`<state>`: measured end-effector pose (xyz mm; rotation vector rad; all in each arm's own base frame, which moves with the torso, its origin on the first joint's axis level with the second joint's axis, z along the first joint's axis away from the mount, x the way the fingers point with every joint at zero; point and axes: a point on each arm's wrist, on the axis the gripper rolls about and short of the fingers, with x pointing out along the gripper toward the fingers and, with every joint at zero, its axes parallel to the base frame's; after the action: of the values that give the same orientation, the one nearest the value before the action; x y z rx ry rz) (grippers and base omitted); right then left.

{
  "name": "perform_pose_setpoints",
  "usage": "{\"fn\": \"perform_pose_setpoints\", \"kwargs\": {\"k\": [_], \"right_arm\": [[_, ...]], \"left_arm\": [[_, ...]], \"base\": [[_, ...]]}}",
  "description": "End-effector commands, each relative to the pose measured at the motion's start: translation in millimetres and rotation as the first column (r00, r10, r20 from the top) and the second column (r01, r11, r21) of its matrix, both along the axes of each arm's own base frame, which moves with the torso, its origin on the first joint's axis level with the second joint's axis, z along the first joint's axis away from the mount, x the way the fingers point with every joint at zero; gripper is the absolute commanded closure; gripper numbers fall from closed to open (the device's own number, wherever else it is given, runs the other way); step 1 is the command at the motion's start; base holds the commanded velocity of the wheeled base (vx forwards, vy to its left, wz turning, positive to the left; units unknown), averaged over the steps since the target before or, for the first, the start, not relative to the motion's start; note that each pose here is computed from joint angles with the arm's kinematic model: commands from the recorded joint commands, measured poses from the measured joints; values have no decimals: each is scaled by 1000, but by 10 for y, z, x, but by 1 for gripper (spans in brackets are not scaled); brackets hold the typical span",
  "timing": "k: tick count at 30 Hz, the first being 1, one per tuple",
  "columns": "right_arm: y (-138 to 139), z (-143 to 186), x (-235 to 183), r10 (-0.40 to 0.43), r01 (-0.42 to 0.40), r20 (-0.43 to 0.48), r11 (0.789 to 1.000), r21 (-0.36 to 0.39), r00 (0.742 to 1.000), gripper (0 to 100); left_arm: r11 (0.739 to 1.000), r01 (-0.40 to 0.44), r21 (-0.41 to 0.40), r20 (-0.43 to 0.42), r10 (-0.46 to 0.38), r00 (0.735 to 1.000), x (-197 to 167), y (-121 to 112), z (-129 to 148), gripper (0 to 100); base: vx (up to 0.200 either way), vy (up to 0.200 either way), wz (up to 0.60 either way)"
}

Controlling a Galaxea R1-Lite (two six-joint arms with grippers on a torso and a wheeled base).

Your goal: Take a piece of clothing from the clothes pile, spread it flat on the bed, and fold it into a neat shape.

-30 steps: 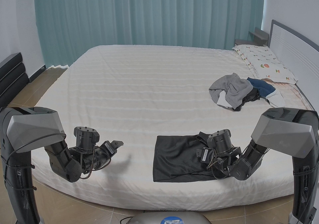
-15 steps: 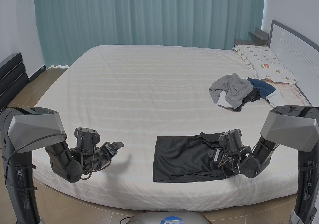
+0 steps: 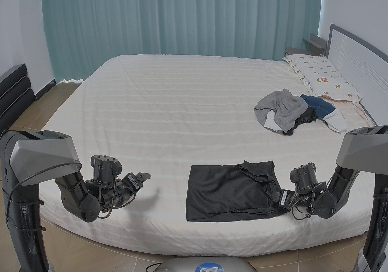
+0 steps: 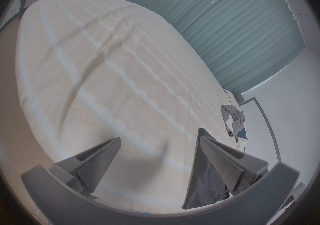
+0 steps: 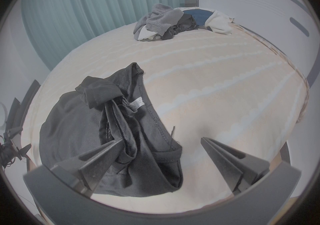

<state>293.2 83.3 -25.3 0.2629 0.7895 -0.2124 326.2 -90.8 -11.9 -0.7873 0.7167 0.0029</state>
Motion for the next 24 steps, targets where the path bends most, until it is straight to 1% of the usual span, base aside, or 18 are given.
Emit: {"fn": "perform_pose_setpoints", "kwargs": {"k": [1,5,6,9,11,15,16,17,21,22,23,24], "right_arm": [[-191,-44,-122,-31,31,-18,999,9,999,0],[-251,-10,-141,-39,38,7,999,22,999,0],[-289,66,-110,-50,48,47,998,28,998,0],[-317,226,-64,-53,48,104,997,55,993,0],[-288,346,-42,-33,21,143,996,82,989,0],[-105,583,-29,47,-80,225,987,141,973,0],[-89,594,-24,51,-86,229,986,144,972,0],[23,658,11,76,-119,259,980,157,963,0],[273,701,81,104,-167,280,963,212,954,0],[402,683,111,113,-182,257,947,264,960,0],[476,669,122,114,-184,236,937,297,965,0],[568,659,141,115,-183,209,922,341,971,0]], "left_arm": [[1000,1,0,-4,-1,1000,-6,-3,-8,0],[1000,-1,0,-2,1,1000,-1,1,-6,0],[1000,-1,1,-5,1,1000,-5,2,-13,0],[1000,1,1,-5,-1,1000,-6,-3,-13,0],[1000,-1,0,-4,1,1000,-5,2,-8,0],[1000,-1,0,-4,1,1000,-1,1,-11,0],[1000,-1,0,-4,1,1000,-1,1,-11,0],[1000,-1,0,-4,1,1000,-1,1,-11,0],[1000,-1,1,-7,1,1000,-2,1,-22,0],[1000,-2,2,-8,2,1000,-2,2,-27,0],[1000,-1,2,-8,1,1000,-2,2,-27,0],[1000,-2,2,-6,2,1000,2,1,-25,0]], "base": [[0,0,0],[0,0,0],[0,0,0],[0,0,0],[0,0,0],[0,0,0],[0,0,0],[0,0,0],[0,0,0],[0,0,0],[0,0,0],[0,0,0]]}}
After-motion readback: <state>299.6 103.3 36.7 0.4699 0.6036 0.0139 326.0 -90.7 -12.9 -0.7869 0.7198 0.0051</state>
